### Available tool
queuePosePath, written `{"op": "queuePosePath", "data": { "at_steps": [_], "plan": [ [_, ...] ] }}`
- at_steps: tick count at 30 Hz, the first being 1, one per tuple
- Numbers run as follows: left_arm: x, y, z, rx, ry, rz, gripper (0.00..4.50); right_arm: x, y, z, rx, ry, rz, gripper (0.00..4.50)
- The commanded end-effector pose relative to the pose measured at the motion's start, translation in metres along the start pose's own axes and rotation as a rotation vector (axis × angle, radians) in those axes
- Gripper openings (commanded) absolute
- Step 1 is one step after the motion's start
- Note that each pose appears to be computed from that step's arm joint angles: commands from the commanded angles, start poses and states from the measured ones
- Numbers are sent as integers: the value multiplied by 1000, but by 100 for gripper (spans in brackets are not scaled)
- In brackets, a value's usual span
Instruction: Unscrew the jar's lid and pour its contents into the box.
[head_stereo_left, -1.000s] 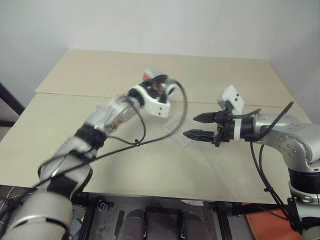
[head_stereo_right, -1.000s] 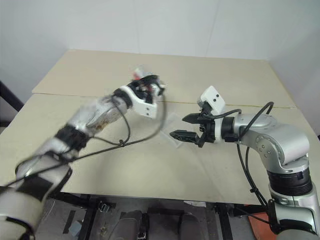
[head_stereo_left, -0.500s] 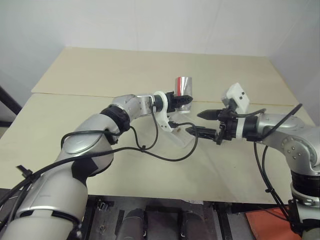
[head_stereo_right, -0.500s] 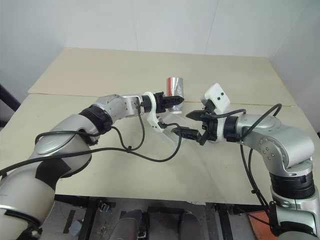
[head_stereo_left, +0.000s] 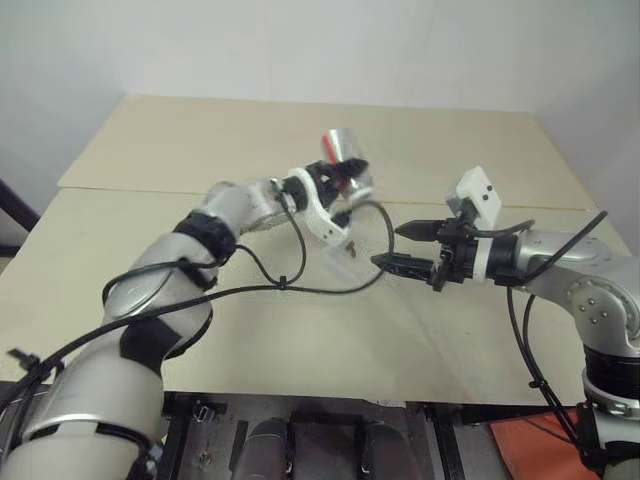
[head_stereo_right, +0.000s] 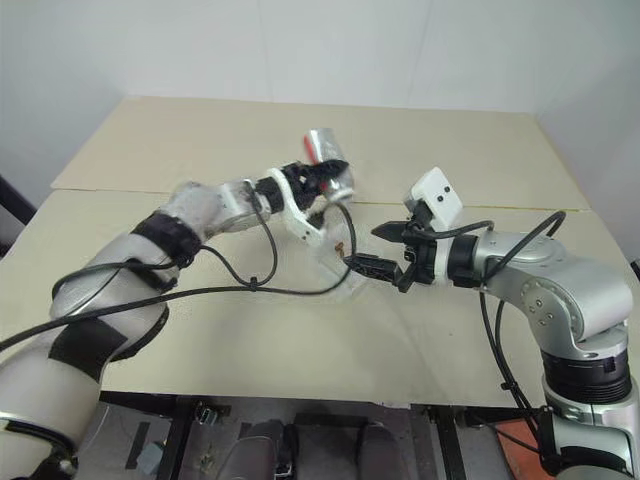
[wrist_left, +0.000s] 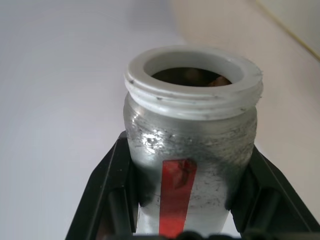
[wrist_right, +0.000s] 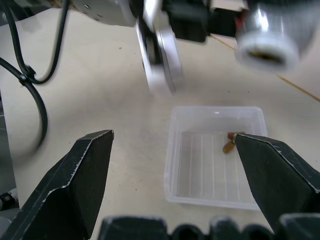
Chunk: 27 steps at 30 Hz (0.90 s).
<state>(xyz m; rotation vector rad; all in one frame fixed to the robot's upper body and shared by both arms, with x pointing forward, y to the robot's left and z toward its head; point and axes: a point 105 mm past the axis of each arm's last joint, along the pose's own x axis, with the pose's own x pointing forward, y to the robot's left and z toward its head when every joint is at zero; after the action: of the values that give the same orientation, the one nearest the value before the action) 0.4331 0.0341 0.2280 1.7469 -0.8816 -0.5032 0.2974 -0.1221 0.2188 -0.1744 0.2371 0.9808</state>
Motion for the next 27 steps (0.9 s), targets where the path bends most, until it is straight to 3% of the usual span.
{"op": "queuePosePath", "data": {
  "at_steps": [1,2,5,9,11,15,24,25,27],
  "plan": [
    [-16,17,-32,-634,183,119,193,-4,1,13,-53,-34,10,446],
    [-22,12,-37,-861,209,121,193,-3,1,13,-52,-34,13,446],
    [-38,5,-40,-1306,220,151,193,-2,0,13,-52,-34,17,446],
    [-60,-19,-43,-1563,320,157,193,0,-2,16,-55,-38,22,446],
    [-67,-23,-35,-1658,290,159,193,0,-2,16,-56,-39,23,446],
    [-77,-31,-20,-1731,236,188,193,1,-3,16,-57,-39,24,446],
    [-90,-67,3,-1725,295,153,193,2,1,16,-61,-34,32,446],
    [-92,-71,6,-1726,302,142,266,2,2,15,-64,-30,32,450],
    [-95,-74,7,-1731,309,135,325,2,2,15,-67,-25,32,450]
  ]
}}
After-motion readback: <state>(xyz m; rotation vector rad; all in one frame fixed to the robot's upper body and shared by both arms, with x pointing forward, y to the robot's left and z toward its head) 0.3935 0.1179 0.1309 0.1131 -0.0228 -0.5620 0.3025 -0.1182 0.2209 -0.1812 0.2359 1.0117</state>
